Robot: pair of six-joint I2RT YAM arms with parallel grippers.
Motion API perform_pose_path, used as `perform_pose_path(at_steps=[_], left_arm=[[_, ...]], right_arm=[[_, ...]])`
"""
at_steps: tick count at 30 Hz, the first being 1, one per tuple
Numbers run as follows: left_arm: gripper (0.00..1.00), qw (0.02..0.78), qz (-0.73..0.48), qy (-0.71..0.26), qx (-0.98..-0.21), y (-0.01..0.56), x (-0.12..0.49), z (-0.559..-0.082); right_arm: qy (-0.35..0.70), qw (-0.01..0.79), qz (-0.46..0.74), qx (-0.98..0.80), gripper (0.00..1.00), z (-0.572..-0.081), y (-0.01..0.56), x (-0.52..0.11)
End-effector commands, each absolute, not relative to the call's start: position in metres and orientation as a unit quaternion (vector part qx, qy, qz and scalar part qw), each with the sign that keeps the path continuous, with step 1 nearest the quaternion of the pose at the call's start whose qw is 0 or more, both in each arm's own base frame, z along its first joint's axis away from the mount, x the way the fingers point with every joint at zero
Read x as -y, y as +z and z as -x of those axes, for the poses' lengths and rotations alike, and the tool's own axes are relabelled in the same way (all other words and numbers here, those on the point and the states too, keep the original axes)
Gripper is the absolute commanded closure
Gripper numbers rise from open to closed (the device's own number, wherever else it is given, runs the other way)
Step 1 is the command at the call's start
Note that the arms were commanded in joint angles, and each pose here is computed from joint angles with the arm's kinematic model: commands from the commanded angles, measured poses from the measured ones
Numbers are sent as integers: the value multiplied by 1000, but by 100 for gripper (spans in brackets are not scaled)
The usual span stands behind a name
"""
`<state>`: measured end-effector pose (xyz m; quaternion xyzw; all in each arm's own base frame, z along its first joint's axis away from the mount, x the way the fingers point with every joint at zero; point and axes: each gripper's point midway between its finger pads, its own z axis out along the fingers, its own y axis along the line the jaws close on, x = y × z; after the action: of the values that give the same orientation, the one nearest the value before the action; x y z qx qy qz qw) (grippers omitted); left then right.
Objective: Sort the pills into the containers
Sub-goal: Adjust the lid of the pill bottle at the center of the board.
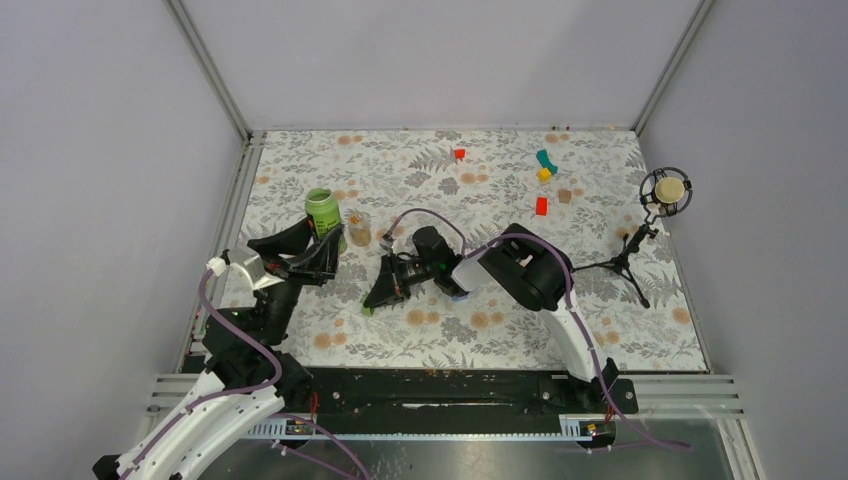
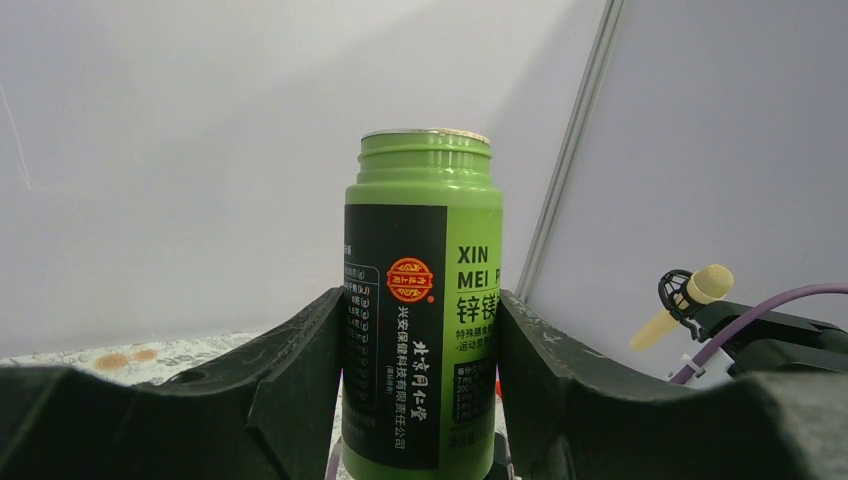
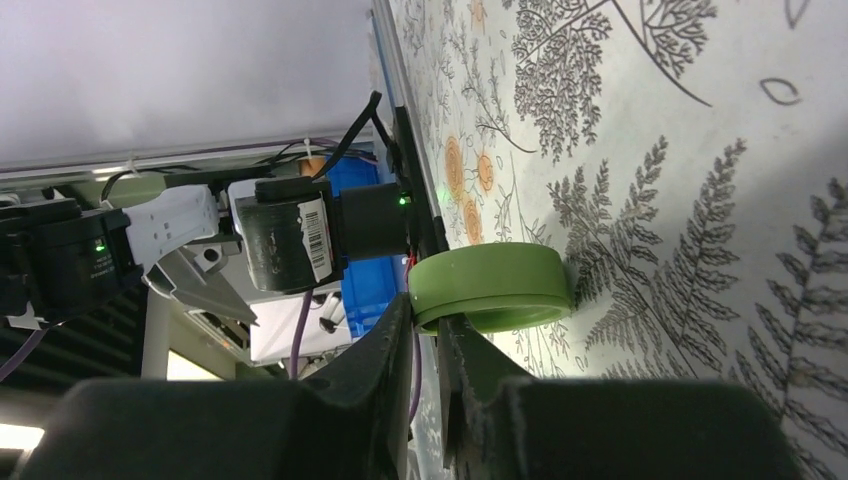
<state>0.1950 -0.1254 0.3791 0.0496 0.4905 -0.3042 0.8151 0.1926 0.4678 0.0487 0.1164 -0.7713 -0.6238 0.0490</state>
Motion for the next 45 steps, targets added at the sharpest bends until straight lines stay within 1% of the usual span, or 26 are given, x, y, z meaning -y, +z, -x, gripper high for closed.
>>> perform_pose_path(at_steps=[1,7,11,15,20,25,32,36,40,42,45], left_arm=[[100,836,-34,-310,-451,413,114,-186],[100,836,-34,-310,-452,413,114,-186],[100,835,-35,-310,-453,413,115,-186],[100,835,-34,-311,-453,413,114,-185],[100,835,-34,-311,-453,413,114,-185],[100,835,-33,-311,-452,413,113,-184],[100,836,-33,-311,-451,413,111,-183],[100,838,-31,-309,-449,414,110,-182],[100,840,-29,-309,-446,416,107,-180],[100,841,-29,-308,-444,416,107,-180],[100,842,-29,-307,-442,418,105,-178]], right_arm=[[-655,51,-149,739,92,-196,71,-475],[-649,56,-149,744,87,-194,60,-473],[-642,54,-145,751,81,-194,54,-471],[-635,45,-143,758,72,-196,53,-470],[-625,38,-135,768,71,-200,53,-470],[-618,27,-134,775,65,-203,59,-470],[-568,-6,-132,812,50,-209,60,-461],[-543,-23,-140,827,43,-210,64,-454],[-526,-40,-134,839,32,-213,68,-449],[-503,-56,-129,853,27,-215,68,-445],[-445,-95,-132,880,23,-218,66,-439]])
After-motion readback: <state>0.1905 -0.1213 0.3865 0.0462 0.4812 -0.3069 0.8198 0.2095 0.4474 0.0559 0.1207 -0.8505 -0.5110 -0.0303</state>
